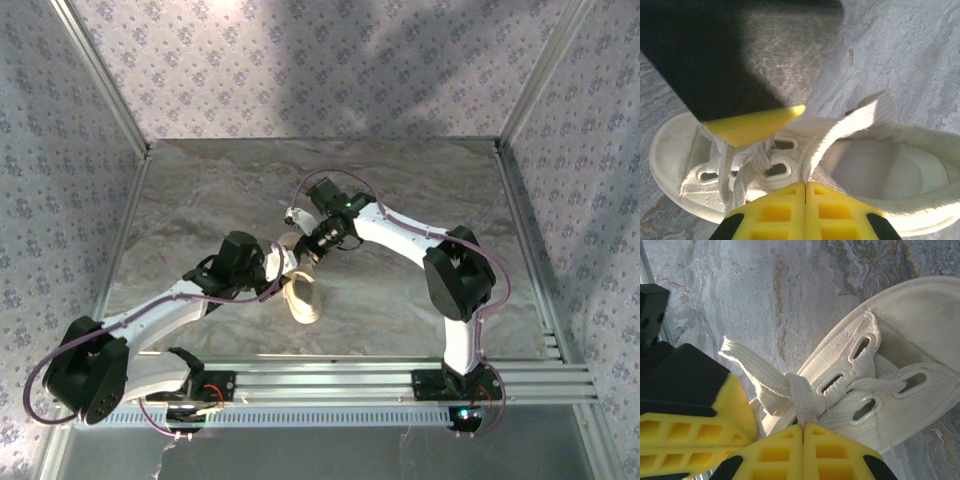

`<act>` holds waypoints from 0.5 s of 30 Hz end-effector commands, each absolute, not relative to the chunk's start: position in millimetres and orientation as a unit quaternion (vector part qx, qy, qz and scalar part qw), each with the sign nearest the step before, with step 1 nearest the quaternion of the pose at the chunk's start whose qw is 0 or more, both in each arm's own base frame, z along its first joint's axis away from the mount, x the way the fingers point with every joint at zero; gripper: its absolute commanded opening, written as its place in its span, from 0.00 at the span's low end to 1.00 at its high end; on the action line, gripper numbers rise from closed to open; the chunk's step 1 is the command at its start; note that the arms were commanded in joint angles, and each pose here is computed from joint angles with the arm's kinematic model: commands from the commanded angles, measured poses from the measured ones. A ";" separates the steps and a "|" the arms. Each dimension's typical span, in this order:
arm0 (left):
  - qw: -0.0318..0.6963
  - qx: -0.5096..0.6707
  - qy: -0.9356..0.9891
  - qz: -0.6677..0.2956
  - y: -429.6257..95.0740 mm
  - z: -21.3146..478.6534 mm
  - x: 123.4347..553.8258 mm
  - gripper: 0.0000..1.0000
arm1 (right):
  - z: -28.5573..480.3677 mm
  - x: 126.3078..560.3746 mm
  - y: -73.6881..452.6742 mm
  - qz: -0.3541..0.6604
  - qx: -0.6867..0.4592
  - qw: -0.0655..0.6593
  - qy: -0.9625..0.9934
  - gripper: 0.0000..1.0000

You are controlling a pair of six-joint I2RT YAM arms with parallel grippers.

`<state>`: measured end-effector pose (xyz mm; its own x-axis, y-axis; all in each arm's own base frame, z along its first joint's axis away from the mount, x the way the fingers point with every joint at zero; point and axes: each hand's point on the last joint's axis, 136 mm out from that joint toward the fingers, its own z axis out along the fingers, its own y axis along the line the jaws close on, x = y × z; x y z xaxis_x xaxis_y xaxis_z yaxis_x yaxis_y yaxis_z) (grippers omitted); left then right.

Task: Tie the shoes

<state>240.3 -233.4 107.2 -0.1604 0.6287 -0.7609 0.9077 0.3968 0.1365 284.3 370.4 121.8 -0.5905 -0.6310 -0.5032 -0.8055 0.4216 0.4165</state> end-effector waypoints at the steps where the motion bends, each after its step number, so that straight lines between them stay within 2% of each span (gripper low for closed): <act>1: 0.413 0.505 0.737 -0.179 -243.1 124.3 256.4 0.00 | 144.7 282.9 374.2 0.346 -0.443 0.165 0.810 0.00; 13: 0.420 0.477 0.757 -0.153 -236.8 122.6 271.5 0.00 | 140.9 280.6 369.4 0.354 -0.443 0.157 0.809 0.00; 15: 0.421 0.475 0.759 -0.147 -234.8 121.6 272.7 0.08 | 141.2 280.8 368.7 0.355 -0.444 0.156 0.808 0.00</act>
<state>261.8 -231.9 108.7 -0.2100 0.6163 -0.7590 0.8634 0.4812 0.1518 284.0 370.7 122.1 -0.5861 -0.6166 -0.5256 -0.8077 0.3939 0.4386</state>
